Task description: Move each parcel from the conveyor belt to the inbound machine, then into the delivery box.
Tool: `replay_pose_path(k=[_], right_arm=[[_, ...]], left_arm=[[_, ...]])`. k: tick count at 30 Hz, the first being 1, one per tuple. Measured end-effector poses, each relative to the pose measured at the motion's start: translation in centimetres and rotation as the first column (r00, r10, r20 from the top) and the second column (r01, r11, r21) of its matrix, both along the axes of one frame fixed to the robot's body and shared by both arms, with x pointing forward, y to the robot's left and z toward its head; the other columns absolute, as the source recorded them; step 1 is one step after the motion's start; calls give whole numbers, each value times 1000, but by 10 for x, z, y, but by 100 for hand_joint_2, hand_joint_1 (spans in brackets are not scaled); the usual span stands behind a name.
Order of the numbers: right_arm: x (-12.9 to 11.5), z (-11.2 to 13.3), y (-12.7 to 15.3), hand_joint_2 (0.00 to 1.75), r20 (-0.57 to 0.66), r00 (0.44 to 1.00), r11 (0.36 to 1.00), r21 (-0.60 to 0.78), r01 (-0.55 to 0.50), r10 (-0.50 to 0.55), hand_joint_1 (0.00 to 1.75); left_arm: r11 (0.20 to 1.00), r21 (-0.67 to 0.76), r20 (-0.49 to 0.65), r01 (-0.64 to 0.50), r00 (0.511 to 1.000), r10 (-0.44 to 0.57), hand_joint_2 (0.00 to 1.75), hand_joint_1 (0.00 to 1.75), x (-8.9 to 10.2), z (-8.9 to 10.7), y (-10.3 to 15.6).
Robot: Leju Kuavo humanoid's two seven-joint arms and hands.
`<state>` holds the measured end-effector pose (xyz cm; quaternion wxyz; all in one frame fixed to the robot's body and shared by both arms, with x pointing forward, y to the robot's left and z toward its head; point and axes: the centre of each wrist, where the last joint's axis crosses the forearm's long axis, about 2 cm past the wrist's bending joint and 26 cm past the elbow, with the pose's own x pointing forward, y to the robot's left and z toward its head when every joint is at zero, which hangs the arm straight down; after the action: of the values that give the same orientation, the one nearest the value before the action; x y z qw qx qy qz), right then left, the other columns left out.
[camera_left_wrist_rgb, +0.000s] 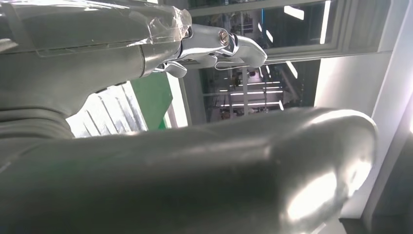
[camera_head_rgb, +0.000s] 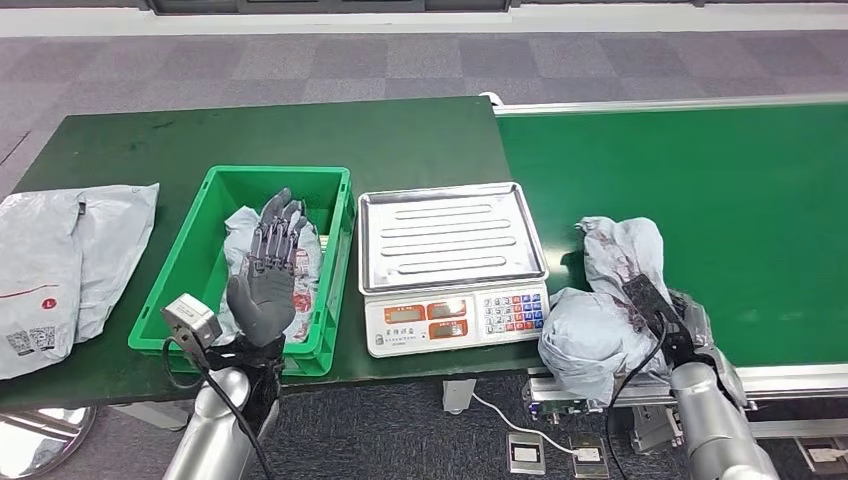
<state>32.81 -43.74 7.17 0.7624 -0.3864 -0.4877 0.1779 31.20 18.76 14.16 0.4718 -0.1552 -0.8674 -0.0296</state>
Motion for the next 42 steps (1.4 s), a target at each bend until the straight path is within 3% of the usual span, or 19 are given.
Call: replay_pose_path(k=[12,42], right_arm=[[0,13,7,175,75,997,1000,-13,-15,16,175],[-1,13,9,175,80,997,1000,-12,-18,19,175]], left_arm=[[1000,-3,14,-1,1000,1,0,0,-4,3,1],[1000,-4,17,0,1000,0,0,0,-4,4,1]])
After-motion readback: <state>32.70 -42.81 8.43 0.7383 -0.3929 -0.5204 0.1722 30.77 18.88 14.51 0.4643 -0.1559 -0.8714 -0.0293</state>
